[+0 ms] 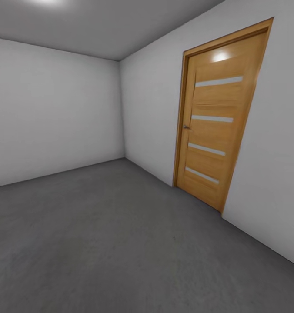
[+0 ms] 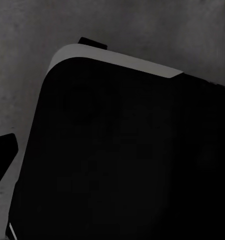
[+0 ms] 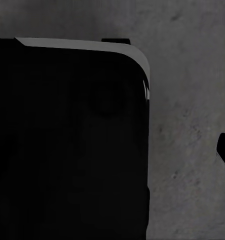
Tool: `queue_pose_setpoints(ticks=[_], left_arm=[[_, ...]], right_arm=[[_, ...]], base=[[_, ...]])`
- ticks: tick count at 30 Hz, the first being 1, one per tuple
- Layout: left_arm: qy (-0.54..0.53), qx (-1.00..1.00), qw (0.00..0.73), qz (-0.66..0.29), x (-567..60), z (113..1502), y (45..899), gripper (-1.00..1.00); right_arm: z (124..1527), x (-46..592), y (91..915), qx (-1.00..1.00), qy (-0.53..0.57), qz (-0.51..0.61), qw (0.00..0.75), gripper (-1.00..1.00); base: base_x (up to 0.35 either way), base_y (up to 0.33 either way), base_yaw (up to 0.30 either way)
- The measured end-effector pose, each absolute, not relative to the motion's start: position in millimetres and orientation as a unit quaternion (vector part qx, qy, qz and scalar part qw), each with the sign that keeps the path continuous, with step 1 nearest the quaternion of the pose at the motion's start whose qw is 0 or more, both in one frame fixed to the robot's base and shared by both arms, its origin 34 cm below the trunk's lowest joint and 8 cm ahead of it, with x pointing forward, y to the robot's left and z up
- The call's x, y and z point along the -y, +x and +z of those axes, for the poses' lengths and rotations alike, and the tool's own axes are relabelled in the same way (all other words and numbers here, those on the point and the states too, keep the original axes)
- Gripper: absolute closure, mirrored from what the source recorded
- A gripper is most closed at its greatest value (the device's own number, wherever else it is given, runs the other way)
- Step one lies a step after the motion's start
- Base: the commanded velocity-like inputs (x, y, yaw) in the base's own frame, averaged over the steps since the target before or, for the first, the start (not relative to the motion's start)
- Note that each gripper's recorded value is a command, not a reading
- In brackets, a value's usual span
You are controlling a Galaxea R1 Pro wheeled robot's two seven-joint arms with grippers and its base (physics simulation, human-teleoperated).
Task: Move the two storage containers from the living room to the garage. In the garage, place one container on the floor and stack the other container on top of it (either order is fine).
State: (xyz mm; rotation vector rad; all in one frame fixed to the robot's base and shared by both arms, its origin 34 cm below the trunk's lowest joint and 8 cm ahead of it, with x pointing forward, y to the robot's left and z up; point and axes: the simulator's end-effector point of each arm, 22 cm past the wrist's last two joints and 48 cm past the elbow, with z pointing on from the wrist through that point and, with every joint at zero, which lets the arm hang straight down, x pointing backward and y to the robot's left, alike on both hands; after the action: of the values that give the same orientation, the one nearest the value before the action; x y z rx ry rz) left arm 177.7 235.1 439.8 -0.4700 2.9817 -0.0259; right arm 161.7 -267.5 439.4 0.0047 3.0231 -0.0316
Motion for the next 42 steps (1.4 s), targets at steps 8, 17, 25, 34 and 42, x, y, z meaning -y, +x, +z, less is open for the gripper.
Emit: queue_pose_setpoints(ticks=[8, 17, 25, 34, 42], left_arm=[[-0.155, -0.986, 0.061, -0.009, -234.6, 439.8, 177.1, -1.0], [-0.155, -0.986, 0.062, -0.009, -234.0, 439.9, 177.7, -1.0], [-0.156, -0.986, 0.062, -0.009, -234.3, 439.9, 178.0, -1.0], [-0.155, -0.986, 0.062, -0.009, -234.7, 439.9, 177.9, -1.0], [-0.155, -0.986, 0.061, -0.009, -234.4, 439.8, 177.3, -1.0]], right_arm=[[439.5, 268.0, 162.0, -0.998, 0.001, -0.011, 0.06, -1.0], [439.7, 268.0, 163.7, -0.998, 0.001, -0.011, 0.064, -1.0], [439.7, 268.1, 164.0, -0.998, 0.002, -0.011, 0.064, -1.0], [439.7, 267.1, 163.9, -0.998, 0.003, -0.01, 0.064, -1.0], [439.7, 267.0, 164.0, -0.998, 0.003, -0.01, 0.065, -1.0]], base=[[0.325, 0.0, 0.0], [0.325, 0.0, 0.0], [0.325, 0.0, -0.022], [0.325, 0.0, -0.22], [0.325, 0.0, -0.224]])
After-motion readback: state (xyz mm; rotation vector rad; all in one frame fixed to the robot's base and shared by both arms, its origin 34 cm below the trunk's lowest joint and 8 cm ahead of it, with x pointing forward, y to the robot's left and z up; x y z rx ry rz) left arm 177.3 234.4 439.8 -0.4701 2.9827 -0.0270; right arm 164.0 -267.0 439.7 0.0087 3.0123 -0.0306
